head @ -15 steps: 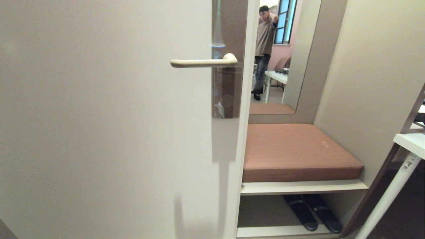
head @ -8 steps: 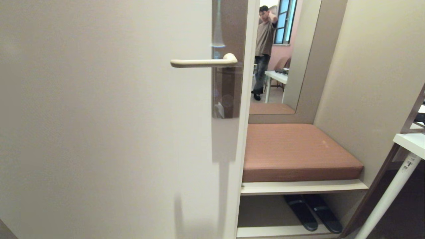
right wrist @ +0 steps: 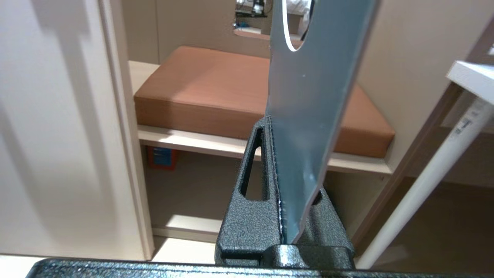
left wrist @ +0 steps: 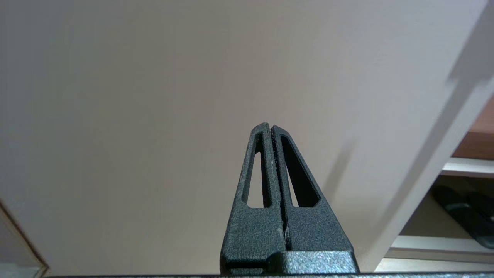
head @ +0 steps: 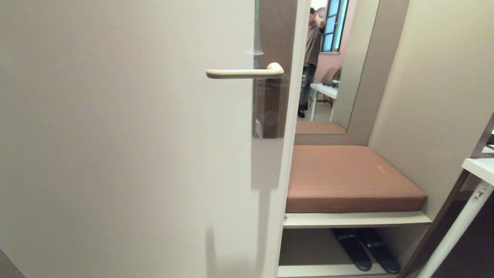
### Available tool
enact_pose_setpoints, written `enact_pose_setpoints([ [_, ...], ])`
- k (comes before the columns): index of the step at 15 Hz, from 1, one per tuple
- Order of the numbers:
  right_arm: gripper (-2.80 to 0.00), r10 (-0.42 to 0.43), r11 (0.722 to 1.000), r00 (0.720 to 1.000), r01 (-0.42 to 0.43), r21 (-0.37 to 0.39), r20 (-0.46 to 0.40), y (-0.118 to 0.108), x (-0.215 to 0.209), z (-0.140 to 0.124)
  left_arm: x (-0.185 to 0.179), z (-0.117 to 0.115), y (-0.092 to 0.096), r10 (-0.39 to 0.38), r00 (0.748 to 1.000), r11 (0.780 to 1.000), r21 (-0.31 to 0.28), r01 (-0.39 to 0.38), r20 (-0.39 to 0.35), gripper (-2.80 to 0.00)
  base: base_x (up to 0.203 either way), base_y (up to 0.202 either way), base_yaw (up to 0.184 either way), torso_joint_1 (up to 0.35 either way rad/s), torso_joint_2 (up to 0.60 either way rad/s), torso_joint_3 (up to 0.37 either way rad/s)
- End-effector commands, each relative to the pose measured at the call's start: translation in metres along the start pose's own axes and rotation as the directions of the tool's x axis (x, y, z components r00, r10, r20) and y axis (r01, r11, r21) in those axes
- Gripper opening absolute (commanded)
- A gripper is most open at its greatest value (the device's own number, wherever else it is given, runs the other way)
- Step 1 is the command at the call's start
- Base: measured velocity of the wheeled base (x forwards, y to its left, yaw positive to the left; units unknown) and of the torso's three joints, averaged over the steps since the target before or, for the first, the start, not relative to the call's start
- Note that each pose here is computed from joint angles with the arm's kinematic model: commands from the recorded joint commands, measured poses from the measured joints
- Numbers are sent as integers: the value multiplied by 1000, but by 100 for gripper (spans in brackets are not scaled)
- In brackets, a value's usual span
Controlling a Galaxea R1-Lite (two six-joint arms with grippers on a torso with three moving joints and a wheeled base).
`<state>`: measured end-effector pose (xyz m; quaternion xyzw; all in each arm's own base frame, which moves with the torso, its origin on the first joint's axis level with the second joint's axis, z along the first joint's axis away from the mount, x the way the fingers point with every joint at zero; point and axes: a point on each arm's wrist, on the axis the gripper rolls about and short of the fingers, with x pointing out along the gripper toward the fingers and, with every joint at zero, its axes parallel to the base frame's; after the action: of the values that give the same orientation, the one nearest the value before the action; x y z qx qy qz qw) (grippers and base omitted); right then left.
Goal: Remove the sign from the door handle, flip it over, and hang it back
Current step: Hand it to the other hand
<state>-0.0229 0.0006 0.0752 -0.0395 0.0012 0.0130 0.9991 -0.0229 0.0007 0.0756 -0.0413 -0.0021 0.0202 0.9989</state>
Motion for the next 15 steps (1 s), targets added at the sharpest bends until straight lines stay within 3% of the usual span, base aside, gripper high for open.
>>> enact_pose_setpoints([
  [1,-280,2,1000,1000,-2,-1,-3,0,0,0,0,0,0,3,1000,1000,0,-3,-1,-280,-1,-102,-2,1,2,6],
  [15,-280,2,1000,1000,-2,-1,-3,0,0,0,0,0,0,1,1000,1000,-3,-1,-1,-280,0,-187,0,3,1,2],
])
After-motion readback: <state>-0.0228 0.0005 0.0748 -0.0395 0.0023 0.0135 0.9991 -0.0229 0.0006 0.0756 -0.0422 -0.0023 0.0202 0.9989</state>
